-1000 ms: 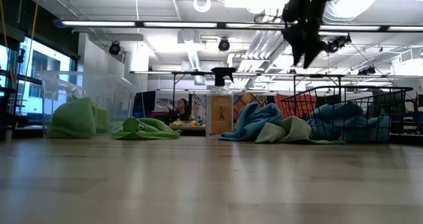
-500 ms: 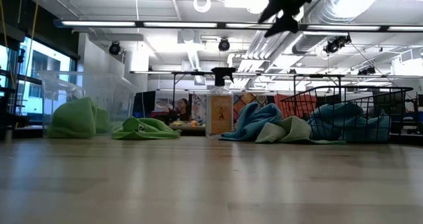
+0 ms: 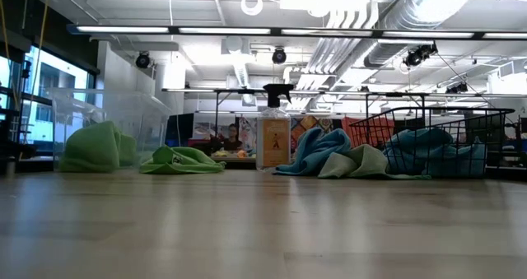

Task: Sort microfiber towel by color & place in baskets
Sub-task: Put the blue microfiber cloth into the basket

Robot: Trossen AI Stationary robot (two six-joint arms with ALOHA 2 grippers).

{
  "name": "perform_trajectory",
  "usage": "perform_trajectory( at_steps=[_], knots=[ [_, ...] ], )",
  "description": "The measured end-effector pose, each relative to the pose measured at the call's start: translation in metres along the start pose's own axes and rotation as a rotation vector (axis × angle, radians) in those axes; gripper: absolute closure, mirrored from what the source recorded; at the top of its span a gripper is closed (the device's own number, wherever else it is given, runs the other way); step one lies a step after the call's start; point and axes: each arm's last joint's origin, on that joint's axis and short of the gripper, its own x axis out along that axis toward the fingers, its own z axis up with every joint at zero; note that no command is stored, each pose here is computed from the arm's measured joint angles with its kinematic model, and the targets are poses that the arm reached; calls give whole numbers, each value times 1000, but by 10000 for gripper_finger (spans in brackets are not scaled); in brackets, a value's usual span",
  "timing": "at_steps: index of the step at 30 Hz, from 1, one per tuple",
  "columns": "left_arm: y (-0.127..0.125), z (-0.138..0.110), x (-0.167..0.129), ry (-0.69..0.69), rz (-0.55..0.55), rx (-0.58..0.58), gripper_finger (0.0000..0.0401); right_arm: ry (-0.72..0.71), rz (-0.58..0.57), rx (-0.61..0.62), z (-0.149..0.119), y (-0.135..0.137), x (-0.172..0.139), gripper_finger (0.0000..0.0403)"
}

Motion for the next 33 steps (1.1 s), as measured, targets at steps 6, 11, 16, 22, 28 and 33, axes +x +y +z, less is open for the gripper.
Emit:
perform_trajectory(
  at_steps=[6, 11, 16, 22, 28, 33],
  knots=[
    [0, 0, 0, 0, 0, -7, 233, 3, 66, -94, -5, 12, 15, 126],
    [0, 0, 0, 0, 0, -8, 233, 11, 89, -118, -9, 17, 22, 126],
    [0, 0, 0, 0, 0, -7, 233, 22, 101, -52, -10, 18, 22, 126],
    [0, 0, 0, 1, 0, -6, 233, 164, 248, 216, -19, 26, 22, 126],
    [0, 0, 0, 1, 0, -6, 233, 558, 264, 426, -59, 63, 17, 126],
    [0, 0, 0, 1, 0, -6, 233, 938, 135, 576, -98, 99, -5, 126]
  ],
)
